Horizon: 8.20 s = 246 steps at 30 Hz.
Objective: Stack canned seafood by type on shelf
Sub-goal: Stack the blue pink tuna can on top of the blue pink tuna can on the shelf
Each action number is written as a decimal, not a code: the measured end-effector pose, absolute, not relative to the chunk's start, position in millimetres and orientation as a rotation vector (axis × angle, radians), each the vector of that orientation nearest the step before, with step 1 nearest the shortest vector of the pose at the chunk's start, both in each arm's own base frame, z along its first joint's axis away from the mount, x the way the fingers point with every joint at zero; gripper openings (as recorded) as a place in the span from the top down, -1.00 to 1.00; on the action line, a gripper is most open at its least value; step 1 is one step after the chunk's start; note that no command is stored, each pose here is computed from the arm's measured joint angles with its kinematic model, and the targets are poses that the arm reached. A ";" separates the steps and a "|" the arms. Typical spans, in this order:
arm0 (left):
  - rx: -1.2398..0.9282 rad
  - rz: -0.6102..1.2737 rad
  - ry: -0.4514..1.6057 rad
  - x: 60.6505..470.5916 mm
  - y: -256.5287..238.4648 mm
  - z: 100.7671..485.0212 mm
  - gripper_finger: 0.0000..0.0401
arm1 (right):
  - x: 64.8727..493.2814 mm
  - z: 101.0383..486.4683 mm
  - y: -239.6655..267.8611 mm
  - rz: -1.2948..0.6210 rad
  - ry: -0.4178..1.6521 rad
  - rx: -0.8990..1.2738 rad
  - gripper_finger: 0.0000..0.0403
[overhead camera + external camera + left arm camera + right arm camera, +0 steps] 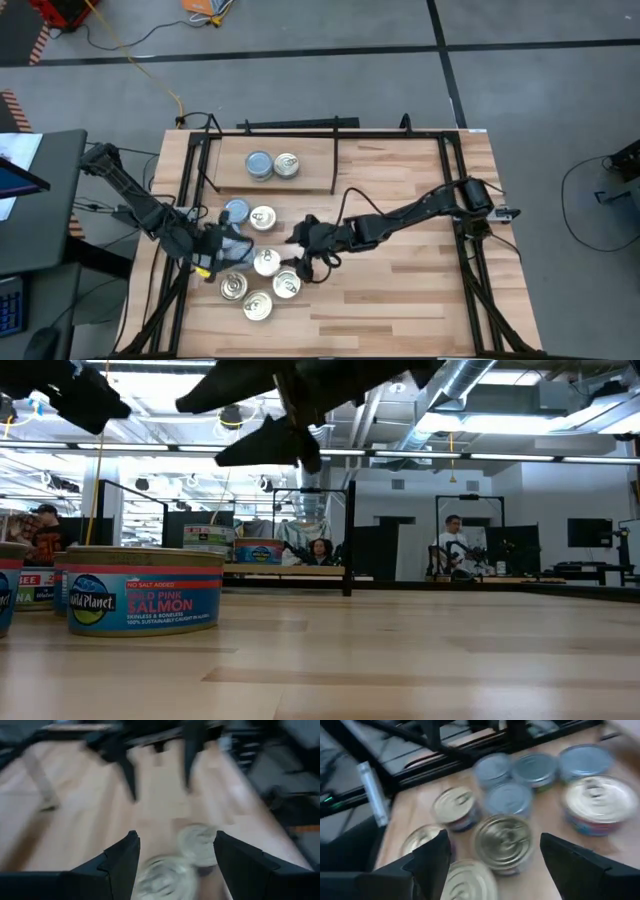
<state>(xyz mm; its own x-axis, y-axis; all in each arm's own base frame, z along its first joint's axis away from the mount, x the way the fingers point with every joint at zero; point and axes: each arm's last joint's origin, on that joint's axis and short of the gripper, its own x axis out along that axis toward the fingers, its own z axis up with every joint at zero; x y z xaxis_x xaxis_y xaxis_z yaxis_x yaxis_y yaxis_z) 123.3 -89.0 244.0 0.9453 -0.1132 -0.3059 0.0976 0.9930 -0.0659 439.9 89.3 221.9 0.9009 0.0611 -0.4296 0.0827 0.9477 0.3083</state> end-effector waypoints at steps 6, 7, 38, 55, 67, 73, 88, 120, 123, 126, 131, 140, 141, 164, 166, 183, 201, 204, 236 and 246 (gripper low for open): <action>-0.089 -0.242 0.170 126.4 -95.0 220.9 -0.21 | 452.1 225.5 86.2 0.067 0.298 0.344 -0.63; -0.097 -0.244 0.178 125.9 -94.7 219.9 -0.21 | 453.4 226.2 85.8 0.089 0.280 0.345 -0.63; -0.083 -0.123 0.323 110.4 -77.9 237.0 -0.21 | 442.6 207.9 92.7 -0.043 0.649 0.490 -0.62; -0.108 -0.228 0.351 86.7 -60.7 254.5 -0.21 | 451.8 229.7 123.0 -0.177 0.615 0.433 -0.62; -0.127 -0.321 0.360 82.7 -60.5 255.7 -0.21 | 465.8 211.8 135.7 -0.232 0.832 0.319 -0.62; -0.122 -0.299 0.367 84.8 -61.7 254.7 -0.21 | 456.0 199.6 122.7 -0.314 0.976 0.346 -0.62; -0.116 -0.268 0.360 91.0 -66.1 254.6 -0.21 | 458.1 171.7 119.8 -0.302 1.103 0.374 -0.62; -0.114 -0.208 0.388 97.2 -69.8 250.5 -0.21 | 416.4 240.0 175.5 -0.358 0.902 0.334 -0.62; -0.086 -0.189 0.366 98.0 -69.6 251.7 -0.21 | 410.8 241.2 189.4 -0.382 0.847 0.280 -0.62; -0.073 -0.145 0.346 98.4 -68.3 252.6 -0.21 | 408.8 230.7 203.8 -0.402 0.821 0.222 -0.62; -0.060 -0.057 0.320 98.9 -65.6 253.1 -0.21 | 414.5 206.3 224.8 -0.426 0.735 0.137 -0.62; -0.045 0.081 0.274 99.4 -61.8 254.8 -0.21 | 413.1 193.2 234.3 -0.527 0.642 0.091 -0.62; -0.045 0.080 0.273 99.4 -61.7 254.9 -0.21 | 413.7 192.2 234.6 -0.529 0.639 0.098 -0.62; -0.042 0.025 0.291 99.3 -63.3 254.3 -0.21 | 414.4 157.1 207.3 -0.569 0.760 0.114 -0.62; -0.042 0.025 0.291 99.3 -63.3 254.3 -0.21 | 415.8 156.5 201.5 -0.583 0.773 0.109 -0.62; -0.034 0.026 0.299 99.0 -63.1 253.4 -0.21 | 430.4 153.5 143.9 -0.853 0.731 0.377 -0.62; -0.014 -0.015 0.339 97.8 -63.5 250.1 -0.21 | 447.8 159.6 110.9 -0.858 0.681 0.203 -0.62; 0.012 -0.042 0.343 97.9 -64.2 250.0 -0.21 | 450.5 159.5 103.3 -0.837 0.714 0.194 -0.62; 0.015 -0.235 0.378 97.0 -69.8 250.0 -0.21 | 464.8 159.7 59.7 -0.596 0.919 -0.039 -0.09; 0.017 -0.217 0.409 95.9 -68.5 246.8 -0.21 | 458.6 171.2 63.5 -0.564 0.966 -0.093 -0.14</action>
